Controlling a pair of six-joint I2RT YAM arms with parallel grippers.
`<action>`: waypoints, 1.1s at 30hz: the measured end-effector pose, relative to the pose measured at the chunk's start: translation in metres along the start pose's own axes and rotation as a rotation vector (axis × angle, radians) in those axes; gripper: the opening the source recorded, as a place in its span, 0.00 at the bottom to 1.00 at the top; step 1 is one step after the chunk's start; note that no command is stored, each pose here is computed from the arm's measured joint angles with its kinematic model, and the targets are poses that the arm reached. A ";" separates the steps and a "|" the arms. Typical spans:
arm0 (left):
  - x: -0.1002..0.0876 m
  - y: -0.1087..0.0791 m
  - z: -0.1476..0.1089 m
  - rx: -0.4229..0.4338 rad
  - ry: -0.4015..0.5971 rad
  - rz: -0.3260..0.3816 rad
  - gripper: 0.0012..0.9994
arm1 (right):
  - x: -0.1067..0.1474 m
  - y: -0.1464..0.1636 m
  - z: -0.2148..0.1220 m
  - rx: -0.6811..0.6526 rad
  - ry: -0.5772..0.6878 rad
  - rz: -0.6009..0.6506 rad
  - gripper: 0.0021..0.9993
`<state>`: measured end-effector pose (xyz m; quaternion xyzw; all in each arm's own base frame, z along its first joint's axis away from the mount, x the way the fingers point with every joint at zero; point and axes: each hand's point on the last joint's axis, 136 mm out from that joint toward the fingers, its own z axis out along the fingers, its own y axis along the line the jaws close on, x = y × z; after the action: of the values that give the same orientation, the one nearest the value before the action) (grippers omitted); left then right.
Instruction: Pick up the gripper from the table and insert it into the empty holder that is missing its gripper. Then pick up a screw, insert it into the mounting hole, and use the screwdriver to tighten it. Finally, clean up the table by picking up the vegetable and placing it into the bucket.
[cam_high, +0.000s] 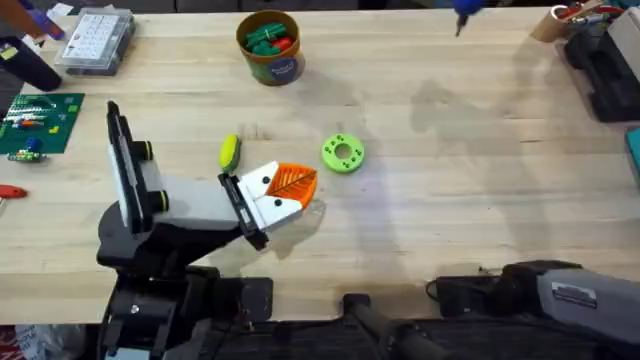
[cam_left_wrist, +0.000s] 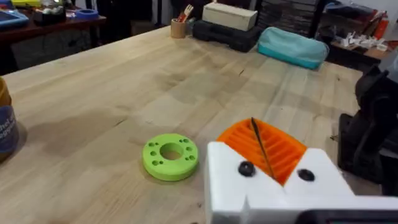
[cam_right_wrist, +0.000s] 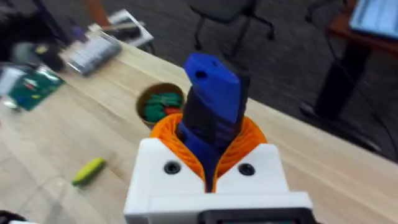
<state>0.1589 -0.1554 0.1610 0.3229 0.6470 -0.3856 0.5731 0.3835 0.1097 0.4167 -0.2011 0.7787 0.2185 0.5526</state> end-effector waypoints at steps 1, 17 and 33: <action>0.000 0.000 0.000 0.000 0.000 0.000 0.00 | -0.006 0.007 -0.001 -0.031 -0.024 -0.003 0.02; 0.000 0.000 0.000 0.000 0.000 0.000 0.00 | -0.066 0.145 0.000 -0.465 -0.276 -0.137 0.02; 0.000 0.000 0.000 0.000 0.000 0.000 0.00 | -0.036 0.211 0.004 -0.788 -0.380 -0.106 0.02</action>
<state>0.1589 -0.1554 0.1610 0.3230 0.6470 -0.3855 0.5732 0.2810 0.2884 0.4749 -0.3925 0.5092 0.5031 0.5775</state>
